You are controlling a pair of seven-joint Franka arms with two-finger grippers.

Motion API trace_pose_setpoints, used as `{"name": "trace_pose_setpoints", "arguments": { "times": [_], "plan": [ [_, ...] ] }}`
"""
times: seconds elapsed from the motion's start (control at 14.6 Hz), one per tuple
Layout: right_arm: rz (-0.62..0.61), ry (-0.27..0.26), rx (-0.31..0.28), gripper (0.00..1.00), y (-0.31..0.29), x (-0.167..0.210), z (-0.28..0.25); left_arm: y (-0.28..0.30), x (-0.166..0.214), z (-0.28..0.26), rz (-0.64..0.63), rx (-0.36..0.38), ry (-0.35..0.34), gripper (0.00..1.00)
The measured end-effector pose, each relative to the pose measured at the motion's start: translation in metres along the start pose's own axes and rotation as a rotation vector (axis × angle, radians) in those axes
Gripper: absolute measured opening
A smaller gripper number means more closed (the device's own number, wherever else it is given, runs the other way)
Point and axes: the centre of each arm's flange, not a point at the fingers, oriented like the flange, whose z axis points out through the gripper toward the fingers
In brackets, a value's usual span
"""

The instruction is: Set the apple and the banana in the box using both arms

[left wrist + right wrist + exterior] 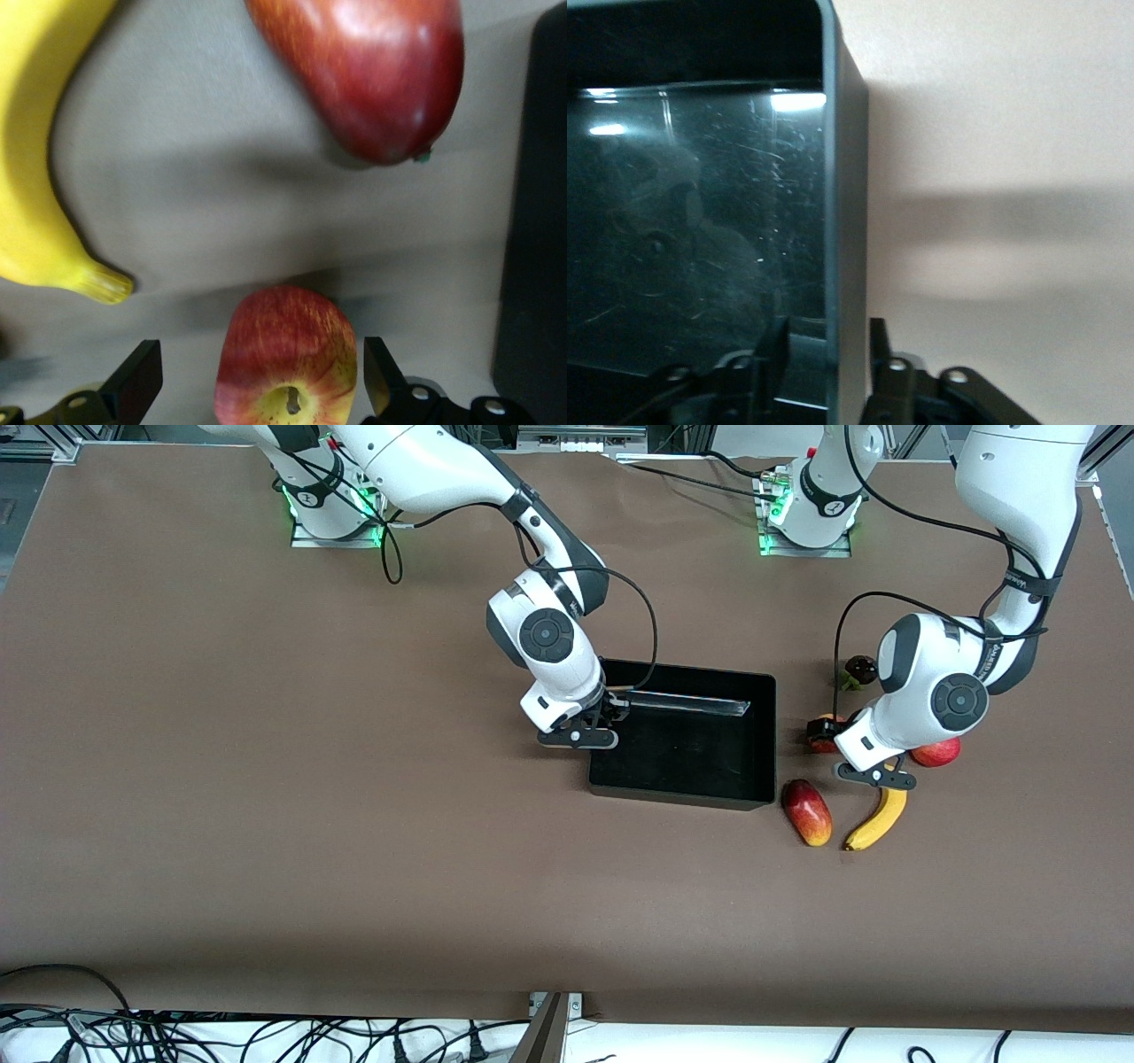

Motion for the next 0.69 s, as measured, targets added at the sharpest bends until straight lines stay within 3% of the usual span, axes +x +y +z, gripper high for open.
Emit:
{"name": "trace_pose_setpoints", "arguments": {
  "times": [0.21, 0.34, 0.48, 0.55, 0.69],
  "plan": [
    [-0.013, 0.006, -0.013, 0.78, 0.000, 0.013, -0.031, 0.001, -0.004, 0.003, 0.001, -0.001, -0.009, 1.00],
    [-0.059, 0.008, -0.040, 0.99, 0.006, 0.033, -0.087, 0.002, -0.007, 0.008, 0.002, -0.001, -0.007, 1.00],
    [-0.105, 0.029, -0.067, 1.00, 0.029, 0.060, -0.160, 0.003, -0.012, 0.017, 0.003, -0.001, 0.007, 1.00],
    [-0.109, 0.048, -0.078, 1.00, 0.049, 0.075, -0.196, 0.004, -0.014, 0.020, 0.005, -0.002, 0.011, 0.93],
    [-0.088, 0.111, -0.089, 1.00, 0.094, 0.105, -0.260, 0.007, -0.014, 0.021, 0.011, -0.002, 0.014, 0.70]
  ]
}}
